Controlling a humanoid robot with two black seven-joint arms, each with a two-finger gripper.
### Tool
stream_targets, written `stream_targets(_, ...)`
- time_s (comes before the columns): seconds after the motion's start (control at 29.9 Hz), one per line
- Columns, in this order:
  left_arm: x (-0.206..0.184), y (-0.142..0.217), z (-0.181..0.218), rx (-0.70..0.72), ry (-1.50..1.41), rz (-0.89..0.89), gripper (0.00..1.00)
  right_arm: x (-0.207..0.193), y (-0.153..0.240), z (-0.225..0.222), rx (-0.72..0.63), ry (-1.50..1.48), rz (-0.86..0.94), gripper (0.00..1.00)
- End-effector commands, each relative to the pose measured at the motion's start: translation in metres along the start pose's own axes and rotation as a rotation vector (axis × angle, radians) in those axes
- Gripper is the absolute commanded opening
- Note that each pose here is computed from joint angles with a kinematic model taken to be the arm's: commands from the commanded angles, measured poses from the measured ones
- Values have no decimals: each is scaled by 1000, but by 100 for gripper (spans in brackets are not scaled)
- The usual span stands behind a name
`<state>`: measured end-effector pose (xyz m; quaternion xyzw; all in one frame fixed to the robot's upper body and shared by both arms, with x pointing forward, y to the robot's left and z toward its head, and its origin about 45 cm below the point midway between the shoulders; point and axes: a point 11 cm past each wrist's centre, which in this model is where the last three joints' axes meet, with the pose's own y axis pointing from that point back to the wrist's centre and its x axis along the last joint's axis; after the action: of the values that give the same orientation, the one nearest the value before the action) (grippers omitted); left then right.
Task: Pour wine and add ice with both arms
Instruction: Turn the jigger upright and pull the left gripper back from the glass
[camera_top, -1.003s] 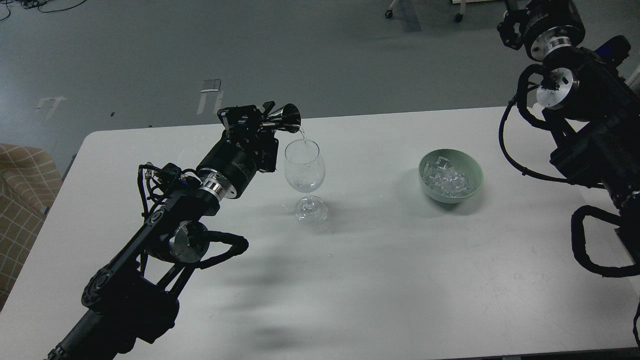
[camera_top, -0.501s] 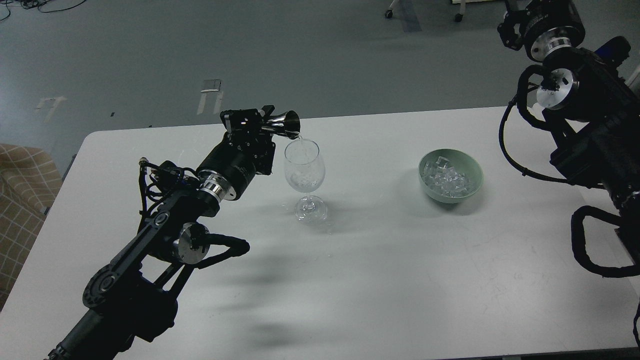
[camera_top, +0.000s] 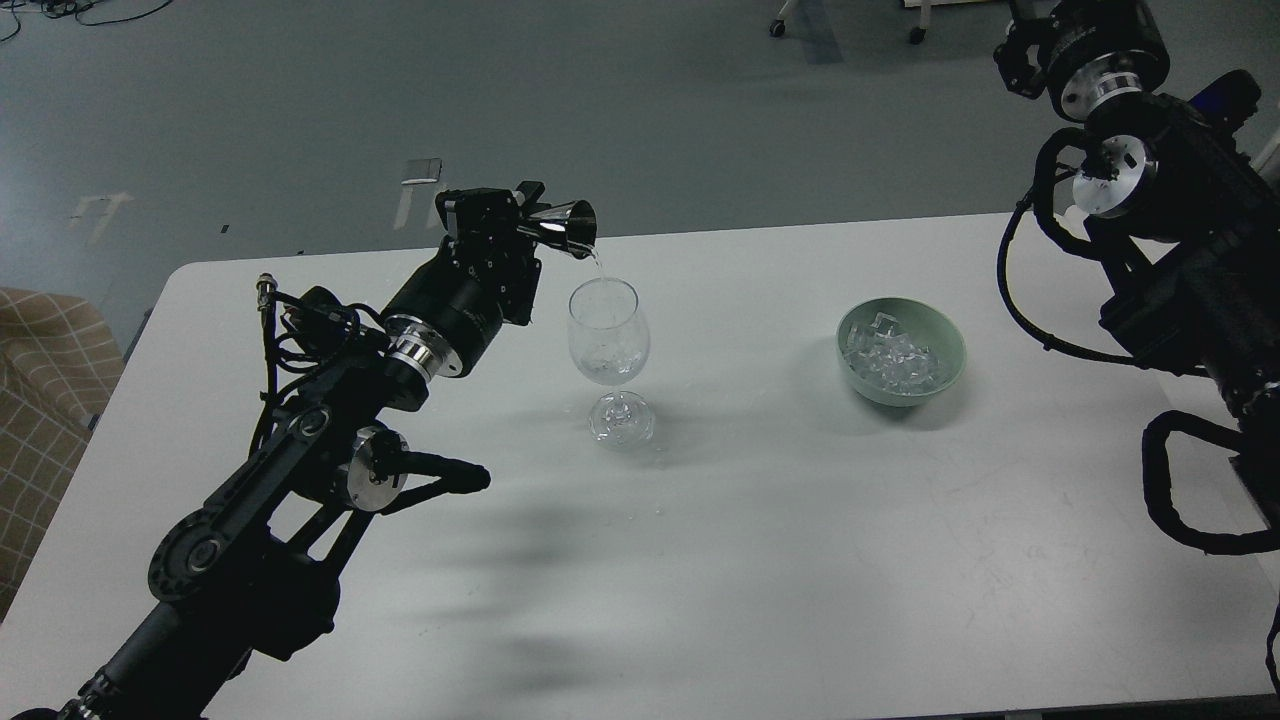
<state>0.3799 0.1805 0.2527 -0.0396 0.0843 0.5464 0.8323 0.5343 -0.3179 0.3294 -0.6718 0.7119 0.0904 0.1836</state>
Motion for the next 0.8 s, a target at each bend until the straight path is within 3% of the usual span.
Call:
stream_targets(0.0,0,1,2,-6,-42,-4,9,2,0,-1,0,2,2,100)
stream_targets(0.77,7,2,14,-34,-306,-11,9,5,0,-2,3,6,7,100)
